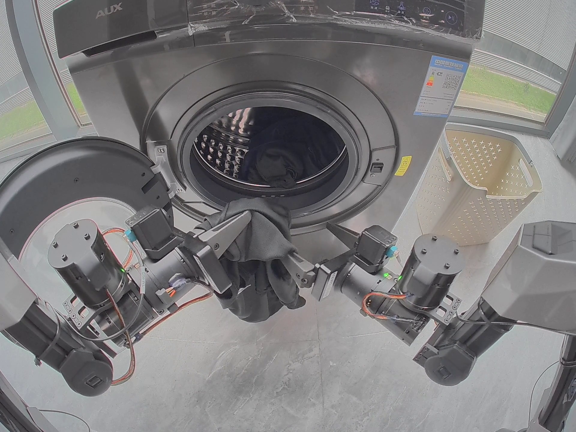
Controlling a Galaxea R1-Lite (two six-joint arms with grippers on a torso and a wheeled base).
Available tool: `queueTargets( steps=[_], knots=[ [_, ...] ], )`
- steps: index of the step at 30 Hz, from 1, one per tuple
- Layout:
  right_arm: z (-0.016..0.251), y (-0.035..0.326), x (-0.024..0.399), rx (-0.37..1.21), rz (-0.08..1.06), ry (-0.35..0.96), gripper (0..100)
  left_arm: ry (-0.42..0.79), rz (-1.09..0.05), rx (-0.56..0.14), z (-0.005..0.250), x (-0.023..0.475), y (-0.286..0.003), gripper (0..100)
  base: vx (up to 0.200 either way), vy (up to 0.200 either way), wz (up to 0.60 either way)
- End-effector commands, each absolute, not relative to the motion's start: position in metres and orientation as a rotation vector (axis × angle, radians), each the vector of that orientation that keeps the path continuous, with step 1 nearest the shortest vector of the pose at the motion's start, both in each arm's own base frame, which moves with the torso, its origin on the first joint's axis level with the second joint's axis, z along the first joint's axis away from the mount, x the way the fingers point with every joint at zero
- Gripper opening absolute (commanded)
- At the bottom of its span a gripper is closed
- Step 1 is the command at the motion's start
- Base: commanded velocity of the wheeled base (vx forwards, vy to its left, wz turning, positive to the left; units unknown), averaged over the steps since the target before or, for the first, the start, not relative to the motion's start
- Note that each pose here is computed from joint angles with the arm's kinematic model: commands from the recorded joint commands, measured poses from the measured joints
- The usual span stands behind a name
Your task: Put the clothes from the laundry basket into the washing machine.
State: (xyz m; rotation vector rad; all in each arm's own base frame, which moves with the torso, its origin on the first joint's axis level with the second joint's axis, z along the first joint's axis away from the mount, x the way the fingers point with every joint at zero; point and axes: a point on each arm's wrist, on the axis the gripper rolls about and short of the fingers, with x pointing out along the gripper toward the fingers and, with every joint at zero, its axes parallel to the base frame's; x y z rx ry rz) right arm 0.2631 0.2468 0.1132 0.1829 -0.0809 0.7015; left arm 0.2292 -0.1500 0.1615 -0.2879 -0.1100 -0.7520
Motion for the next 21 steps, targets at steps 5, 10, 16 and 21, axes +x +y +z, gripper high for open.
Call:
queueTargets(
  steps=[5,10,16,21],
  knots=[
    [0.102,0.271,0.274,0.182,0.725,-0.090,100,-0.109,-0.752,-0.288,0.161,0.229,-0.150,0,0.000,0.000,0.00],
    [0.106,0.274,0.273,0.191,0.736,-0.111,100,-0.108,-0.752,-0.286,0.161,0.230,-0.151,0,0.000,0.000,0.00],
    [0.111,0.279,0.269,0.201,0.743,-0.124,100,-0.103,-0.750,-0.286,0.159,0.231,-0.151,0,0.000,0.000,0.00],
    [0.117,0.266,0.285,0.205,0.690,-0.149,100,-0.105,-0.742,-0.284,0.160,0.232,-0.149,0,0.000,0.000,0.00]
  ],
)
